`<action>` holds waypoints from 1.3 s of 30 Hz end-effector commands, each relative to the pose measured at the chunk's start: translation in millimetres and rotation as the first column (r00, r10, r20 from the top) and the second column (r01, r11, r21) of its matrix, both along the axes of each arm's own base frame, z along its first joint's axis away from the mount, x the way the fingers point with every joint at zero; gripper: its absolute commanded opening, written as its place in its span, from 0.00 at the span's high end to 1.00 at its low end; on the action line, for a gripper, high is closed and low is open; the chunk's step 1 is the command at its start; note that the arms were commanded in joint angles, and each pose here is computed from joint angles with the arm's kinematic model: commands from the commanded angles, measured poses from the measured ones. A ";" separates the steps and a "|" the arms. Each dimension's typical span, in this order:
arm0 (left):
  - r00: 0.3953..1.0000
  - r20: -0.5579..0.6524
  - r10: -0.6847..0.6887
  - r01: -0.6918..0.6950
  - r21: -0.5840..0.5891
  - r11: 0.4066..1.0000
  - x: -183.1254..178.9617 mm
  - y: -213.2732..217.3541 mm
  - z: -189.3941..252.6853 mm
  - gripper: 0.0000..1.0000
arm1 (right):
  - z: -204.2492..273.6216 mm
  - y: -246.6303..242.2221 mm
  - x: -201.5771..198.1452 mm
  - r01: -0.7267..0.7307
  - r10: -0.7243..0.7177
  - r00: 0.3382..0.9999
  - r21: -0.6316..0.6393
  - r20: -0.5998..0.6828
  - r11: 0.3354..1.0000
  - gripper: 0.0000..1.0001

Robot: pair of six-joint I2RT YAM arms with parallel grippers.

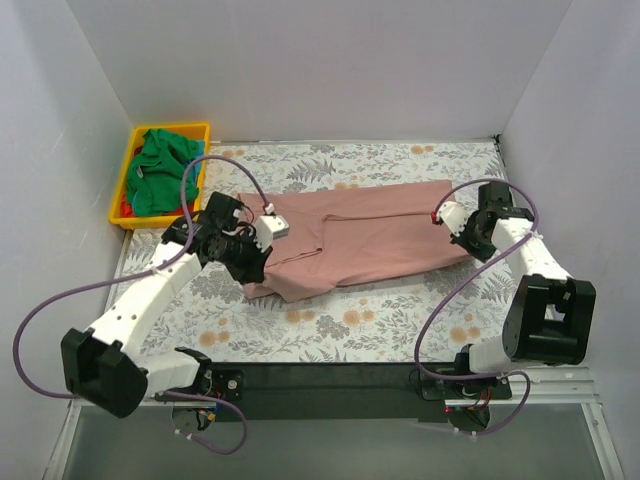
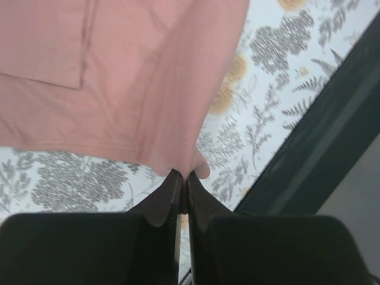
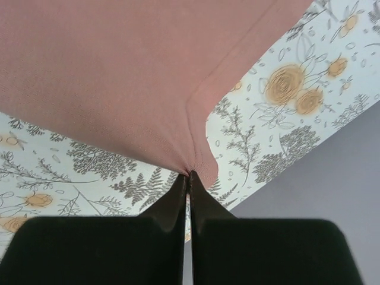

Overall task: Fold and stack the t-shirts
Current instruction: Fold the tshirt

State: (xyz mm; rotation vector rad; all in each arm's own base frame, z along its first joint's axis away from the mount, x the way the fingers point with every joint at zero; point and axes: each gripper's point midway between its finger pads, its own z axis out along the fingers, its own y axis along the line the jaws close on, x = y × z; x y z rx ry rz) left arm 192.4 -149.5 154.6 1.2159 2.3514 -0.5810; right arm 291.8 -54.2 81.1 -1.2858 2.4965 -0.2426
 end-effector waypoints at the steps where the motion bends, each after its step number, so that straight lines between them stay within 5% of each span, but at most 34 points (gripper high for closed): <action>1: 0.996 0.070 0.050 -0.049 -0.010 0.999 42.2 -3.4 9.0 1.00 | 11.1 2.2 22.3 -0.021 0.020 1.000 0.022 0.015 1.000 0.99; 10: 0.983 0.134 0.127 -0.131 0.016 0.991 148.4 -0.4 5.4 1.00 | 2.5 -0.5 66.1 -0.005 0.006 1.000 0.034 -0.016 0.999 0.99; 20: 0.975 0.145 0.167 -0.171 0.019 0.985 215.1 -0.2 -8.9 1.00 | -8.1 -3.8 106.4 -0.006 0.007 1.000 0.034 -0.026 0.999 0.99; 39: 0.965 0.167 0.200 -0.206 0.016 0.979 251.4 13.6 -13.8 1.00 | -14.5 -4.3 146.6 -0.001 0.002 1.000 0.032 -0.006 0.999 0.99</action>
